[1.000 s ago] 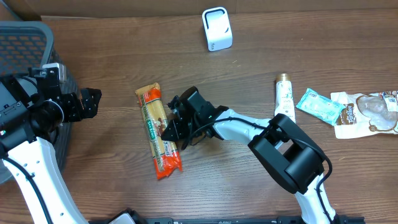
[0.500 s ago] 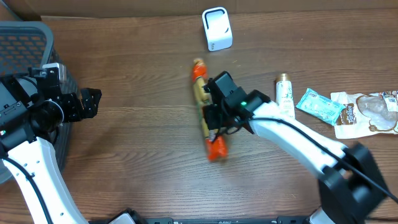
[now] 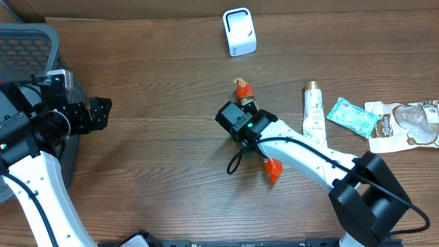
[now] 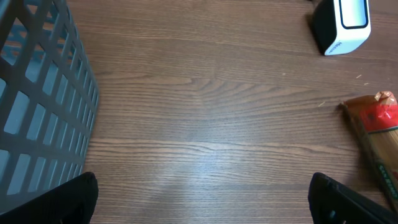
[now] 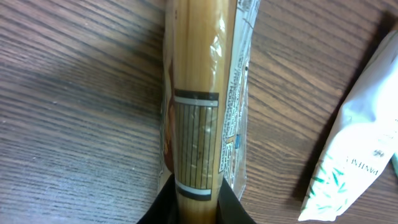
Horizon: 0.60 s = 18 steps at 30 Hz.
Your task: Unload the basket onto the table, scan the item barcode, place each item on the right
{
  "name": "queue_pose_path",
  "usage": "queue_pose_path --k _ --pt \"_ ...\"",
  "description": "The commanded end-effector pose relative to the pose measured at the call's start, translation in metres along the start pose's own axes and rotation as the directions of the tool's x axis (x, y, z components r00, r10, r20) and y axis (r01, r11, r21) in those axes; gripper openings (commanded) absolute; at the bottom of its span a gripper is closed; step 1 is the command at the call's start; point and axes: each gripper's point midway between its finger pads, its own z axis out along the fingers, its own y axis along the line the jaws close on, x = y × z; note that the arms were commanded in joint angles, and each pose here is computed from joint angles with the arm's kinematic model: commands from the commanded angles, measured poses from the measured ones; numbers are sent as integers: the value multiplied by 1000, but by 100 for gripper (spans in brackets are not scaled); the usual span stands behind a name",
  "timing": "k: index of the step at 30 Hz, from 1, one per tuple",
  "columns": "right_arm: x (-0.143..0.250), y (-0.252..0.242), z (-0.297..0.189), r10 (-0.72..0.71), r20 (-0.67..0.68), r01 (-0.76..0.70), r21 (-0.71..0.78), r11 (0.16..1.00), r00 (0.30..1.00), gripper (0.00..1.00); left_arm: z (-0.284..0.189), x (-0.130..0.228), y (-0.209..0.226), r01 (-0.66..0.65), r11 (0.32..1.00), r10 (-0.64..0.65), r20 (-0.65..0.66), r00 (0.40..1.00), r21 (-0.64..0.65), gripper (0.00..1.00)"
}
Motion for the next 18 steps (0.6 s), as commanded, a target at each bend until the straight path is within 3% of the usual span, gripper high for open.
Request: queue_pose_path --k 1,3,7,13,15,18 --pt "-13 2 -11 7 60 -7 -9 1000 998 30 0 -1 -1 -13 1000 13 5 1000 13 100" --pt "-10 18 -12 5 38 -1 -95 995 999 44 0 -1 -1 -13 1000 13 5 1000 13 100" --pt "-1 51 -19 -59 -3 56 -284 957 998 49 0 -1 -2 -13 1000 13 5 1000 13 99" --pt "14 107 -48 -208 13 173 -613 771 978 59 0 -1 -1 -13 1000 13 5 1000 13 99" --pt "16 115 -55 -234 32 196 -664 722 972 65 0 -1 -2 -13 1000 13 5 1000 13 100" --pt "12 113 -57 -219 33 184 -672 717 975 67 0 -1 -2 -13 1000 13 5 1000 13 100"
